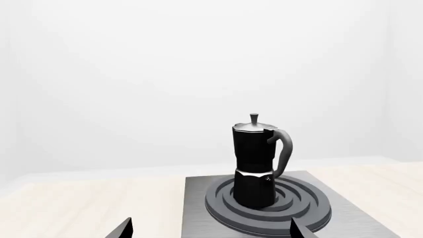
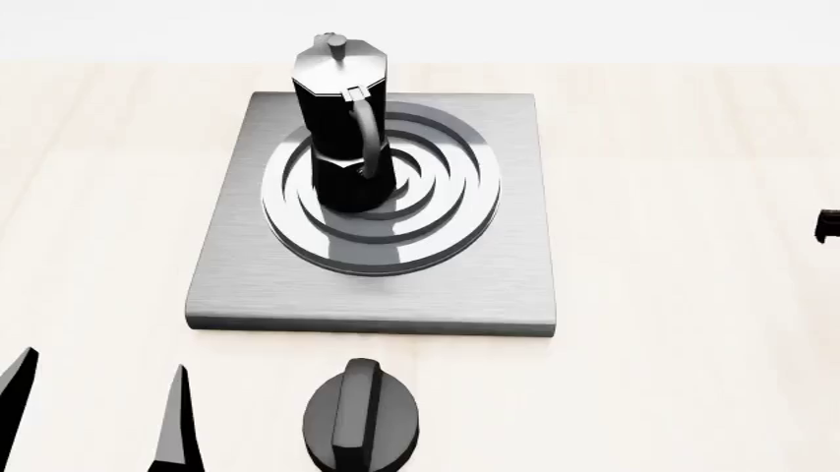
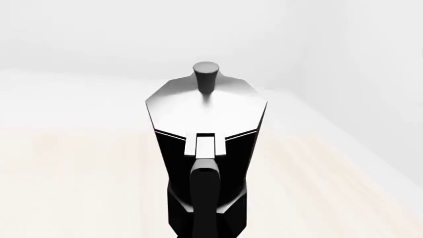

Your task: Put both moka pots on the stove.

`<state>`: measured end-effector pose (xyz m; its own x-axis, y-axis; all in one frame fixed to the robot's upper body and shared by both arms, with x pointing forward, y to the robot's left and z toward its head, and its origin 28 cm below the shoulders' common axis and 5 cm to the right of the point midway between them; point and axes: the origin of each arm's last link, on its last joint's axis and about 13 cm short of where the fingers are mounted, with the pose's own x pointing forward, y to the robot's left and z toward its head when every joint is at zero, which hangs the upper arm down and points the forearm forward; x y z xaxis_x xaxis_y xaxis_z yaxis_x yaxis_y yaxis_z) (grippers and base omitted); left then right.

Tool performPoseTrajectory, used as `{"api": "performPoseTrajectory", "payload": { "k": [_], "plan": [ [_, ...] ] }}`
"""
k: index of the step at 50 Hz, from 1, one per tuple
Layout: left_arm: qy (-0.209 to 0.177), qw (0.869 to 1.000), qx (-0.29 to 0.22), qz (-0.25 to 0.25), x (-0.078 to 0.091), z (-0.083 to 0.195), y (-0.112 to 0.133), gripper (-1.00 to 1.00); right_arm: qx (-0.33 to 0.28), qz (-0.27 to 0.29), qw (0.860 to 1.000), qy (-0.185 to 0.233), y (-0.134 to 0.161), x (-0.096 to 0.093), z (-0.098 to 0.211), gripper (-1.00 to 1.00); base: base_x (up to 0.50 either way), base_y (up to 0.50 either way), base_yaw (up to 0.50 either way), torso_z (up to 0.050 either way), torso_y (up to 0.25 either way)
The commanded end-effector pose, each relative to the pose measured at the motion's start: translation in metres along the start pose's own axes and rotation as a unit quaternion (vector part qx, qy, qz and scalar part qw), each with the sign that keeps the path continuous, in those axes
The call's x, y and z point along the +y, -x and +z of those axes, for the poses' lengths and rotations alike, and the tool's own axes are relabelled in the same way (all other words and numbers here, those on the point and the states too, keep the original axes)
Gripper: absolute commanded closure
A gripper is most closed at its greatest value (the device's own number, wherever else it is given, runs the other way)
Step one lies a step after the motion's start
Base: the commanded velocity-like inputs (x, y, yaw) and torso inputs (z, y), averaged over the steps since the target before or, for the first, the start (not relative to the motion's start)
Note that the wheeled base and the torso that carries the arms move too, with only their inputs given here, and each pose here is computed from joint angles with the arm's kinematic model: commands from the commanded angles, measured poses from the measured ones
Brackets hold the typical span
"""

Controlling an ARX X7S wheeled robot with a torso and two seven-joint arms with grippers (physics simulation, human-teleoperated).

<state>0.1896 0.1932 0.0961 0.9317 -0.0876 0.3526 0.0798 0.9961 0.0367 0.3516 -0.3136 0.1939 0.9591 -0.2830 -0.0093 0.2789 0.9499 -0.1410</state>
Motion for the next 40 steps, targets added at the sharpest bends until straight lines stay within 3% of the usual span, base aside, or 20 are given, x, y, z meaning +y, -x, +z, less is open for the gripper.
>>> {"api": "performPoseTrajectory", "payload": {
  "k": [1,17,24,40],
  "plan": [
    [0.0,1.0,0.0,0.0,0.0,0.0,-0.001,-1.0,-0.06,0.005,0.998,-0.003,-0.008,0.014,0.021,1.0,0.0,0.0,0.0,0.0,0.0],
    [-0.002,1.0,-0.002,0.005,0.002,0.001,0.0,-1.0,-0.086,0.057,0.994,-0.023,-0.016,0.044,0.024,1.0,0.0,0.0,0.0,0.0,0.0],
    [-0.002,1.0,-0.002,0.004,0.003,0.001,0.0,-1.0,-0.107,0.115,0.987,-0.044,-0.017,0.06,0.028,1.0,0.0,0.0,0.0,0.0,0.002],
    [-0.001,1.0,-0.001,0.007,0.004,0.0,0.0,-1.0,-0.108,0.181,0.977,-0.029,-0.031,0.094,0.039,1.0,0.0,0.0,0.0,0.0,0.001]
  ]
}}
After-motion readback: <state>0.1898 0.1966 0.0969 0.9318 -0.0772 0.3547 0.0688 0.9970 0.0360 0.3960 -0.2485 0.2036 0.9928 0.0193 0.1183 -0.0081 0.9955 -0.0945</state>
